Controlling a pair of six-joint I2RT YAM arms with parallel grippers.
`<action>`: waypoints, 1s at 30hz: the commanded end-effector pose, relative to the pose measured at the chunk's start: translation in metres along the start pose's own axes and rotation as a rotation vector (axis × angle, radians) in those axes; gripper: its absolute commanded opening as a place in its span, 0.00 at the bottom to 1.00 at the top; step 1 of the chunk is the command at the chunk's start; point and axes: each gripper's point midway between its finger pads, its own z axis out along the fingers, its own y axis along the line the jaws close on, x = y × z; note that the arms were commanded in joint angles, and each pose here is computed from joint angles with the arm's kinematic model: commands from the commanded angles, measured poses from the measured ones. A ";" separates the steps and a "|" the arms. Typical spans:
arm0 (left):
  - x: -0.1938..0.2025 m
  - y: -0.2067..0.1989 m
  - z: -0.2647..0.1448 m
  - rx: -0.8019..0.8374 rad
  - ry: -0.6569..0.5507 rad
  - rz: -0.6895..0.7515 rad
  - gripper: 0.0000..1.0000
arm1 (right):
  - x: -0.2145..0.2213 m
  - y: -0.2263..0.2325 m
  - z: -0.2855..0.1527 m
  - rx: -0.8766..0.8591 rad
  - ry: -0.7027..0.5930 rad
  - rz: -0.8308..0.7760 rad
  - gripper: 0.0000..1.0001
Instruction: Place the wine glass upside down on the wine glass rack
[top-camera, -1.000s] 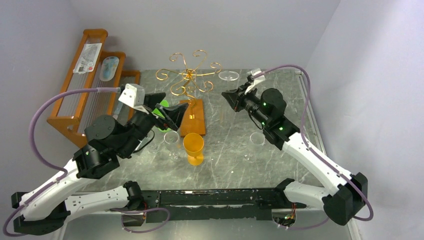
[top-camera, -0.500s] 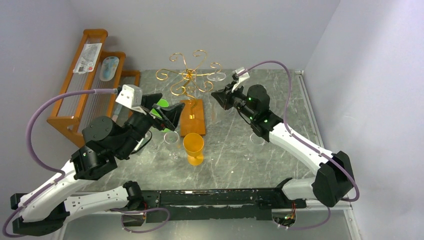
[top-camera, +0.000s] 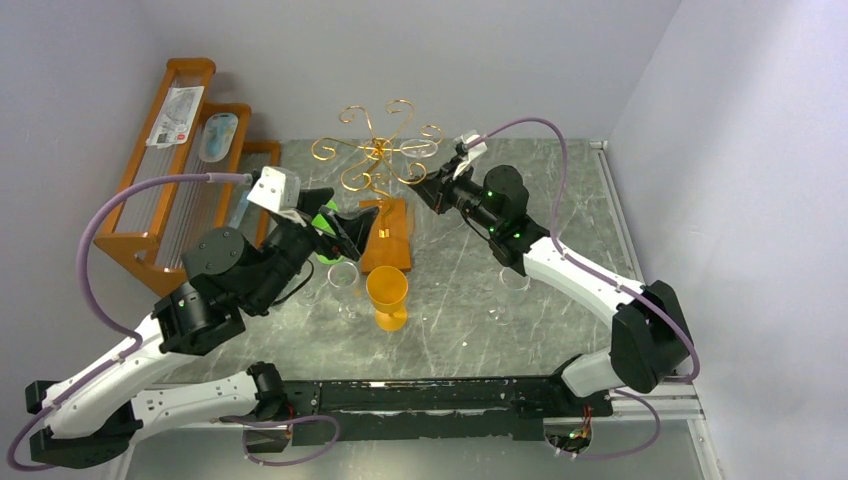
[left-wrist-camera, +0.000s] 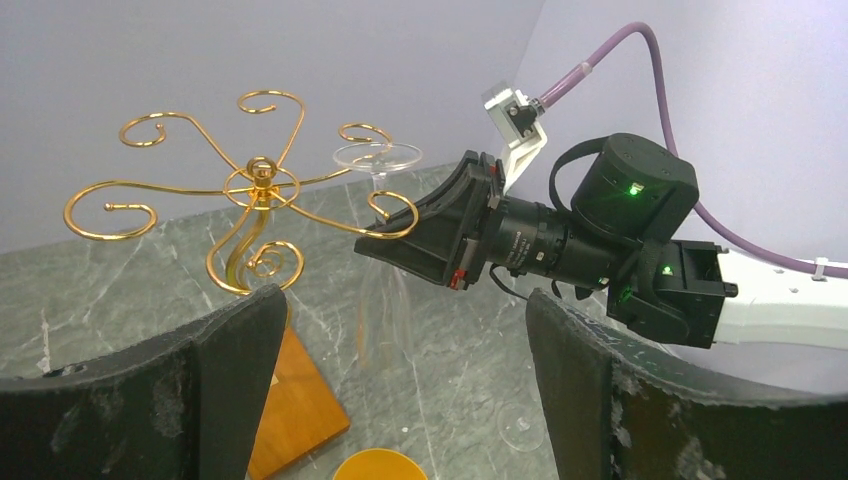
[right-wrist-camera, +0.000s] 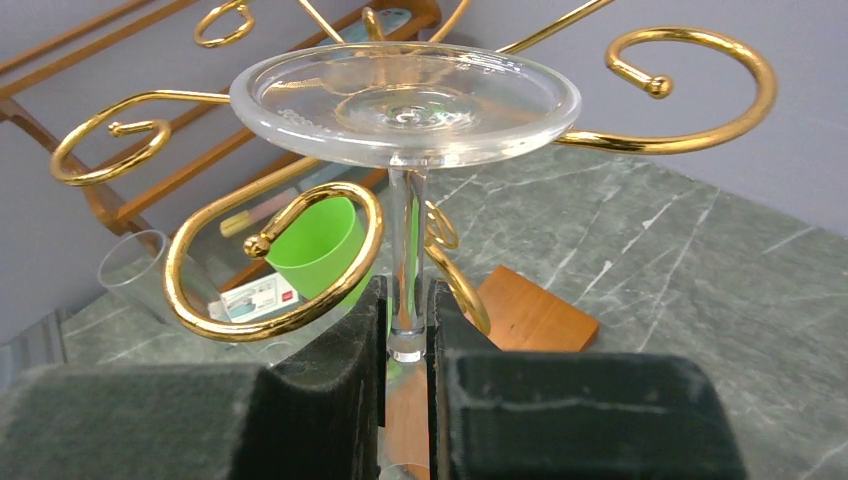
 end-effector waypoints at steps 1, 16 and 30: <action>0.007 0.001 0.001 -0.011 0.027 0.007 0.93 | -0.016 0.017 0.002 -0.089 -0.077 -0.007 0.00; 0.009 0.000 0.003 -0.011 0.041 0.021 0.94 | 0.002 0.027 0.001 -0.162 -0.022 -0.034 0.00; 0.011 -0.004 0.006 -0.001 0.044 0.020 0.94 | -0.002 0.045 -0.021 -0.250 -0.054 -0.072 0.00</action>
